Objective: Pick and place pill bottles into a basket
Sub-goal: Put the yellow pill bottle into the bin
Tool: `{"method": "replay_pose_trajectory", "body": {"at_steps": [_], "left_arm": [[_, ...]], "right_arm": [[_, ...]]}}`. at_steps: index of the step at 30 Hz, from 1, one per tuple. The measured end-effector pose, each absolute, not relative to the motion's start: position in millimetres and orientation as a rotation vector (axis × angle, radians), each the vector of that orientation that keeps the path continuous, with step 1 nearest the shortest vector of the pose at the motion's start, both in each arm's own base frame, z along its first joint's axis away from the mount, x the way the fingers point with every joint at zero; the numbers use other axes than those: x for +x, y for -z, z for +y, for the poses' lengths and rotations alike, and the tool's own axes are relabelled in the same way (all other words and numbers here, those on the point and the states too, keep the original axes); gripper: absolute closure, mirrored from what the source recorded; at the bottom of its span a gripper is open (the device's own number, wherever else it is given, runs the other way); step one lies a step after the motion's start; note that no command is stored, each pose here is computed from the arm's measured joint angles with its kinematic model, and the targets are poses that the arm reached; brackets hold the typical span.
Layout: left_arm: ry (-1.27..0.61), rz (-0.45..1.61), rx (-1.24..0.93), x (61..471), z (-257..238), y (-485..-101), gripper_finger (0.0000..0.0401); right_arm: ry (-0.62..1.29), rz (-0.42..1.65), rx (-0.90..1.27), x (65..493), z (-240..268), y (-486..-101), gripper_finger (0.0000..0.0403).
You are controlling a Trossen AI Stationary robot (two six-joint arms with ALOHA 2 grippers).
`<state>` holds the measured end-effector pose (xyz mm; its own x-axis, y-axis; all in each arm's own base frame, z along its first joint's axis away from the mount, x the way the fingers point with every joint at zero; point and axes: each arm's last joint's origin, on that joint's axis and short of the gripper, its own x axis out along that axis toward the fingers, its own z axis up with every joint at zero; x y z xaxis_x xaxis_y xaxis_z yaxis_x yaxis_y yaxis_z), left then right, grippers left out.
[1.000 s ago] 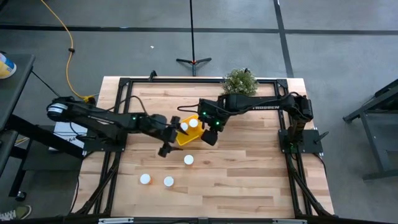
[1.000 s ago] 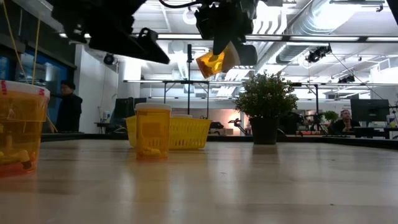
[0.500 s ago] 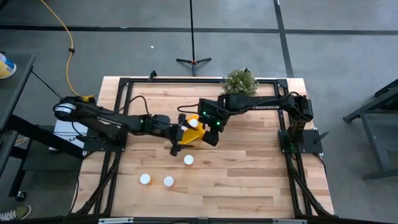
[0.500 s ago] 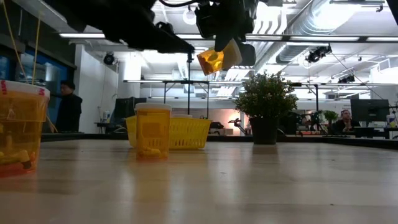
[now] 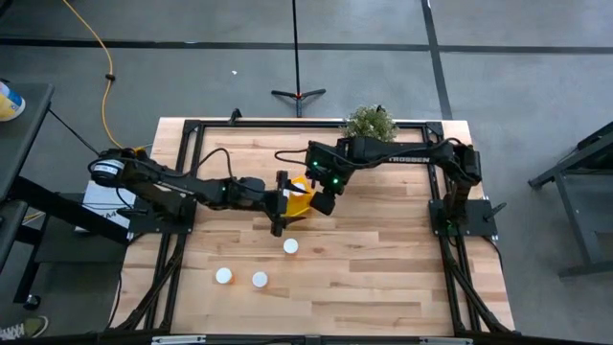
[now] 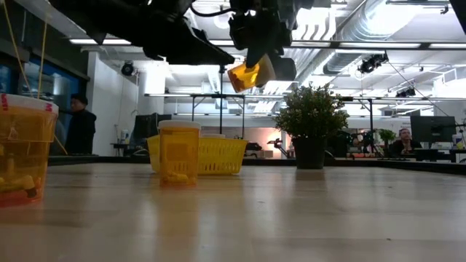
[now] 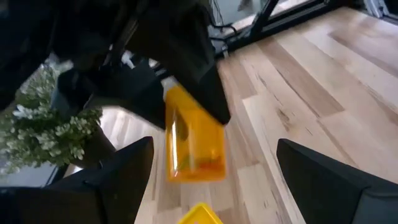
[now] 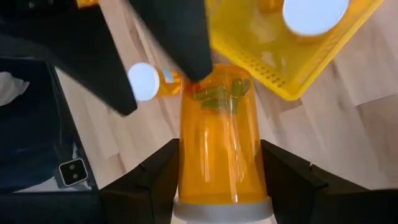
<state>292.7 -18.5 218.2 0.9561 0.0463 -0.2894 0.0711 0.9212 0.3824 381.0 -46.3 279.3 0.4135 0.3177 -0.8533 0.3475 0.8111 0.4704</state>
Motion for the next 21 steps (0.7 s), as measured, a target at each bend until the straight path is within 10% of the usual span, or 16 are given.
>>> {"method": "replay_pose_trajectory", "body": {"at_steps": [21], "left_arm": [[-0.119,0.427,0.503,327,-16,-210,0.0025]], "right_arm": [[0.049,1.138,0.647,381,-61,-280,0.0211]]}}
